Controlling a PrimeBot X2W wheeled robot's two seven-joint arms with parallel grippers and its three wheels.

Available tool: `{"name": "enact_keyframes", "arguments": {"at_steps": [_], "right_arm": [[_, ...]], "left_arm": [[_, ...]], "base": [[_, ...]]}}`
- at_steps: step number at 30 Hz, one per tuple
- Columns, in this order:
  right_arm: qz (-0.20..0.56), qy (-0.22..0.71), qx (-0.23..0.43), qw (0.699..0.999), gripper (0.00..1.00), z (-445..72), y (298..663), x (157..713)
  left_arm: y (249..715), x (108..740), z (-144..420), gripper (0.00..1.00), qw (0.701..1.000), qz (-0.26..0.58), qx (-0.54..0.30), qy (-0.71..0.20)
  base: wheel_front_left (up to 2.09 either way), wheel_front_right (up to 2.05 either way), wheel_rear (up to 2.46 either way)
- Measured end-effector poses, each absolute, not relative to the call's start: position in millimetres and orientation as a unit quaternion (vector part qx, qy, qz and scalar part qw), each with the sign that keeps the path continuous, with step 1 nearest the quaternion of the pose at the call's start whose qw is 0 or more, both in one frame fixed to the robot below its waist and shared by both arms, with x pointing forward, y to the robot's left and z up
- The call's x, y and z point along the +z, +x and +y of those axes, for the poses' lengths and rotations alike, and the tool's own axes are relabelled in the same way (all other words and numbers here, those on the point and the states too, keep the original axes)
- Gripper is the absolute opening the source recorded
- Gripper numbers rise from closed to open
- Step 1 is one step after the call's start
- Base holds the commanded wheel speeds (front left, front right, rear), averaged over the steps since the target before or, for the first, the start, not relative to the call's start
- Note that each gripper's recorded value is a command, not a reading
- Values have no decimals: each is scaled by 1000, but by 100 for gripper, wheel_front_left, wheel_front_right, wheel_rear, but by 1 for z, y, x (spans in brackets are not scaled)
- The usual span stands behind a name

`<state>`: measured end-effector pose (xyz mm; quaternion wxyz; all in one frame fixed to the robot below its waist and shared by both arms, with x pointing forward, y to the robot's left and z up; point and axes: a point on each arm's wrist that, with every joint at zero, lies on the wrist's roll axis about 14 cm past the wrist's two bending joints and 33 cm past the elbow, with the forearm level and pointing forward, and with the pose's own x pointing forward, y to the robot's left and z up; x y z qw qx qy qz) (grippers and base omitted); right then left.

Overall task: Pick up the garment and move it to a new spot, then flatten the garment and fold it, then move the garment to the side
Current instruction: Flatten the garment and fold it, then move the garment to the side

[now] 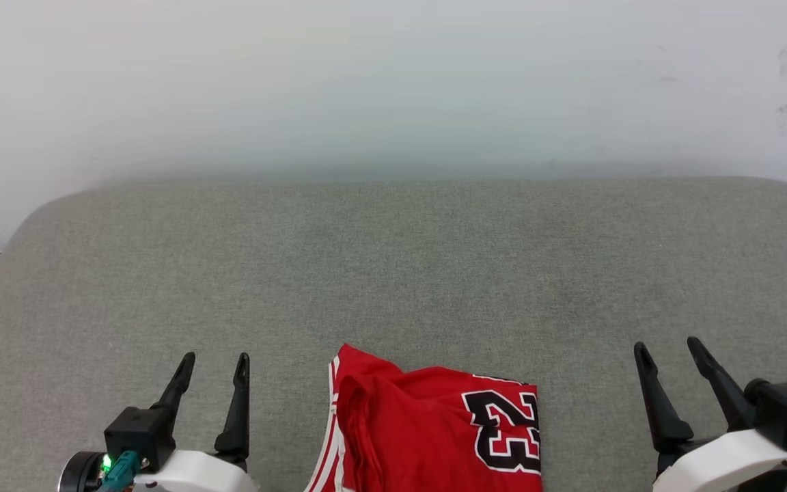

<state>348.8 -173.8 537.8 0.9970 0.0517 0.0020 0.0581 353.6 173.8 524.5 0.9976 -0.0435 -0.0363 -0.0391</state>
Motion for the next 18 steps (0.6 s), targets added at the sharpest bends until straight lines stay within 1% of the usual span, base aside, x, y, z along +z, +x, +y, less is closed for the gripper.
{"name": "enact_keyframes", "arguments": {"at_steps": [9,13,16,17,18], "right_arm": [[1,55,57,997,100,-171,341,542],[15,57,55,997,100,-172,339,538],[57,71,48,995,100,-177,339,522],[57,71,48,995,100,-177,339,522],[97,90,40,990,100,-183,337,505]], "left_arm": [[347,521,182,100,999,-32,-28,-31],[347,522,183,100,999,-34,-28,-31],[349,524,182,100,998,-37,-28,-32],[349,524,182,100,998,-37,-28,-32],[350,525,182,100,998,-39,-26,-35]], "base": [[0,0,0],[0,0,0],[0,0,0],[0,0,0],[0,0,0]]}}
